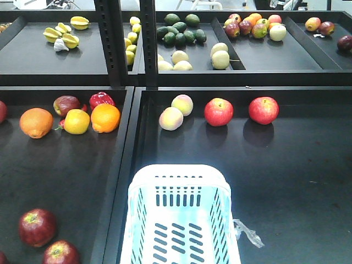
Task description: Pick three apples into basket with both arms
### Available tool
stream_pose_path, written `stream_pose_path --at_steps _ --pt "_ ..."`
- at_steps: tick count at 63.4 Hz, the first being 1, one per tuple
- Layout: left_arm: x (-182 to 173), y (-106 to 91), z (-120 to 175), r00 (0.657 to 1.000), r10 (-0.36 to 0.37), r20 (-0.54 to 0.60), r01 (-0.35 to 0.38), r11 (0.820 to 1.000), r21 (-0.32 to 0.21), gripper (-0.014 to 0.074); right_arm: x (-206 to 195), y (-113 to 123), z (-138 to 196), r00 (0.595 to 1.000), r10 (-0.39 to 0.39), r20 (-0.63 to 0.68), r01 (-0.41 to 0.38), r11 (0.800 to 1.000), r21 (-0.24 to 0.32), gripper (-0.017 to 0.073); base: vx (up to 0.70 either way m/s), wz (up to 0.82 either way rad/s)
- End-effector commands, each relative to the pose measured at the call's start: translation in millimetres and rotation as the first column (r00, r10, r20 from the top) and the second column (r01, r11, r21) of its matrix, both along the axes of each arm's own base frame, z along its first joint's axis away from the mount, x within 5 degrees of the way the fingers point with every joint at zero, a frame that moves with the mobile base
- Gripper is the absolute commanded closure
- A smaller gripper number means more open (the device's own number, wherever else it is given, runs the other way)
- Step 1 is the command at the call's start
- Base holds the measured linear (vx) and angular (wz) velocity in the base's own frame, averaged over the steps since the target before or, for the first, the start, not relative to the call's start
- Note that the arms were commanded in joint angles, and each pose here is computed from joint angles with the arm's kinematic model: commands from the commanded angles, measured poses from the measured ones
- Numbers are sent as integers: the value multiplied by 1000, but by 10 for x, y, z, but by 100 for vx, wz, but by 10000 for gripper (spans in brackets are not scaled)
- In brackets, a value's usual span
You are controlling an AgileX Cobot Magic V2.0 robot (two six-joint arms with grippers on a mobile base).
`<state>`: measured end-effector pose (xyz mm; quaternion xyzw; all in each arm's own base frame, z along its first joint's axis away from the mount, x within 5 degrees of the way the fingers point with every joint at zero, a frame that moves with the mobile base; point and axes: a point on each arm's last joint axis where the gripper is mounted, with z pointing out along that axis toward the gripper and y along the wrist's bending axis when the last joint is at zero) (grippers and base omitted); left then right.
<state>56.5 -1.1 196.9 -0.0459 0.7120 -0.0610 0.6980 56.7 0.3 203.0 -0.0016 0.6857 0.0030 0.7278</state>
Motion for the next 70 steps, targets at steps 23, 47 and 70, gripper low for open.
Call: stream_pose_path --at_steps 23,47,70 --pt "-3 -5 3 998 -6 69 7 1000 -13 600 -9 1 29 997 -1 72 1 1000 0 568 0 0" --pt "-3 -5 3 998 -6 69 7 1000 -13 600 -9 1 29 997 -1 72 1 1000 0 568 0 0" --pt "-10 -8 71 993 -9 118 10 1000 -13 600 -9 1 29 997 -1 72 1 1000 0 568 0 0"
